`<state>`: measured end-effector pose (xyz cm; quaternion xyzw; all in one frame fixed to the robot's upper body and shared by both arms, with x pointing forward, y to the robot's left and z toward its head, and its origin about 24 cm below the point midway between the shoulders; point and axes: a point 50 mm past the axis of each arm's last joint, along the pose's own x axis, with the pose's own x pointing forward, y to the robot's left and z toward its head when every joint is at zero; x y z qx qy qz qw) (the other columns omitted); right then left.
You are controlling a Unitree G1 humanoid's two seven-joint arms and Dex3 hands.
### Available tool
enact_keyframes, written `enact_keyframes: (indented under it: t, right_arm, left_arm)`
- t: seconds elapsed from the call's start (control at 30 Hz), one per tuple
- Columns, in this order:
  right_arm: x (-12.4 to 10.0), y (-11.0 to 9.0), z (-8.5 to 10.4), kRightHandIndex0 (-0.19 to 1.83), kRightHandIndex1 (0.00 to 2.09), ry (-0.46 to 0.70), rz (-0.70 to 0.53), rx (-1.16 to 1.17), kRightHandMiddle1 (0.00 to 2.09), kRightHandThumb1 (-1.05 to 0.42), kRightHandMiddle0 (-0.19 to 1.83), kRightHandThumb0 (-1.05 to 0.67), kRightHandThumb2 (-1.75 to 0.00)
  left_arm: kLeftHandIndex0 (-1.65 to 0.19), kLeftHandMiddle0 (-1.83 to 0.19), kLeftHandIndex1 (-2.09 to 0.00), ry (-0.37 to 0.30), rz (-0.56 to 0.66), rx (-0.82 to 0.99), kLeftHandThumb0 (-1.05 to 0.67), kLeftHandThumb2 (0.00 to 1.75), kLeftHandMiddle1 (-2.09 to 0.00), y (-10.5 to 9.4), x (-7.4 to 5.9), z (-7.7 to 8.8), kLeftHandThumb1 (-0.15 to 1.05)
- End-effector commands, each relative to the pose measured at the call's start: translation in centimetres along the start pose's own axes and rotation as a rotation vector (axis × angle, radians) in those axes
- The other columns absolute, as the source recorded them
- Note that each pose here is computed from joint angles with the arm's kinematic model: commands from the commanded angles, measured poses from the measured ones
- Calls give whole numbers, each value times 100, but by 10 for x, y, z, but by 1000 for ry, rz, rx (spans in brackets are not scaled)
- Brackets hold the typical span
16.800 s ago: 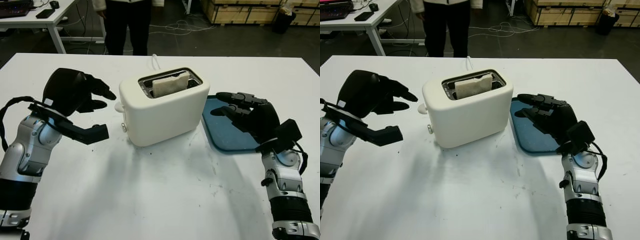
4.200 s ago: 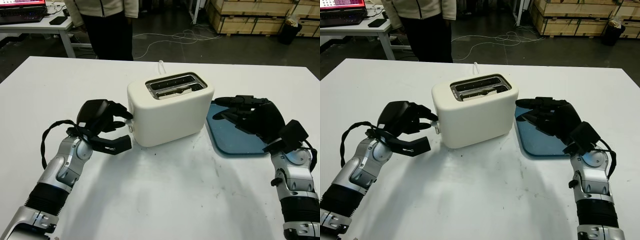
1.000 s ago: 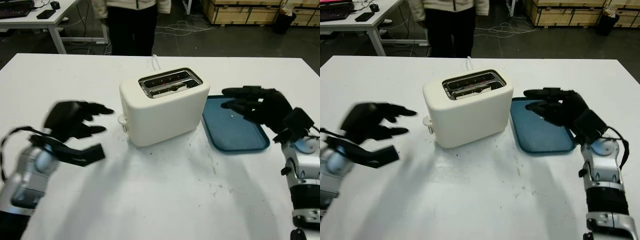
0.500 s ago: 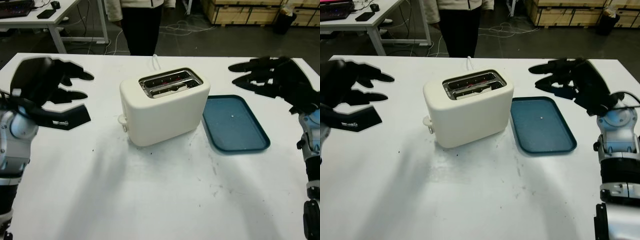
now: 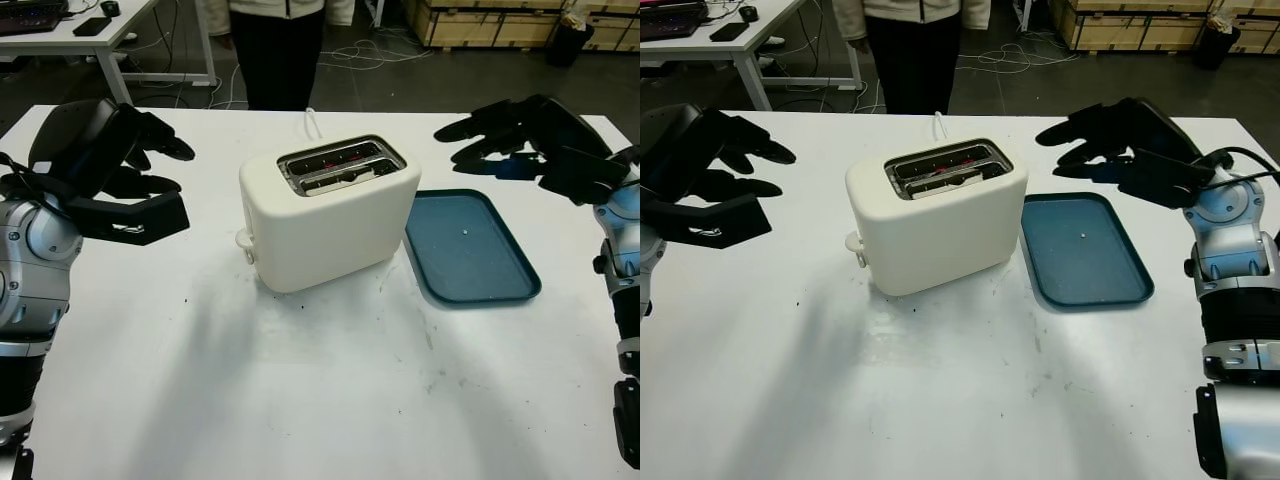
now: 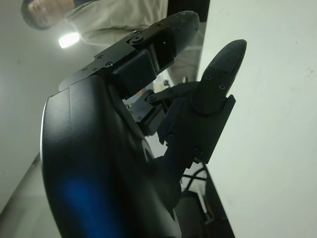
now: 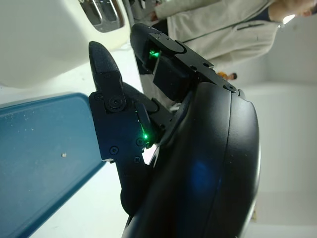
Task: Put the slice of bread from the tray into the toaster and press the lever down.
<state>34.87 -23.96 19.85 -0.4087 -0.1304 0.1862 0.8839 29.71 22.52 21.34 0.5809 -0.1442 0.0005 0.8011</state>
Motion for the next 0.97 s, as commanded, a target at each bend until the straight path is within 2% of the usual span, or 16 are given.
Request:
enact_keyframes:
  t: [0.0,0.43,0.93]
  right_arm:
    - [1,-1,2,103,10,7,-9,-2,0,-85,91,-45,0]
    - [1,-1,1,102,6,20,-16,-26,0,-85,89,-43,0]
    - [-2,1,1,103,3,17,-10,-8,0,-85,89,-43,0]
  left_arm:
    - [-121,-99,-4,15,-29,12,-38,1,-76,-6,-2,1,68]
    - [-119,-96,-2,52,-19,-17,-35,0,-75,-15,0,-1,69]
    - [-119,-96,-1,47,-28,-18,-36,0,-75,-19,-1,0,69]
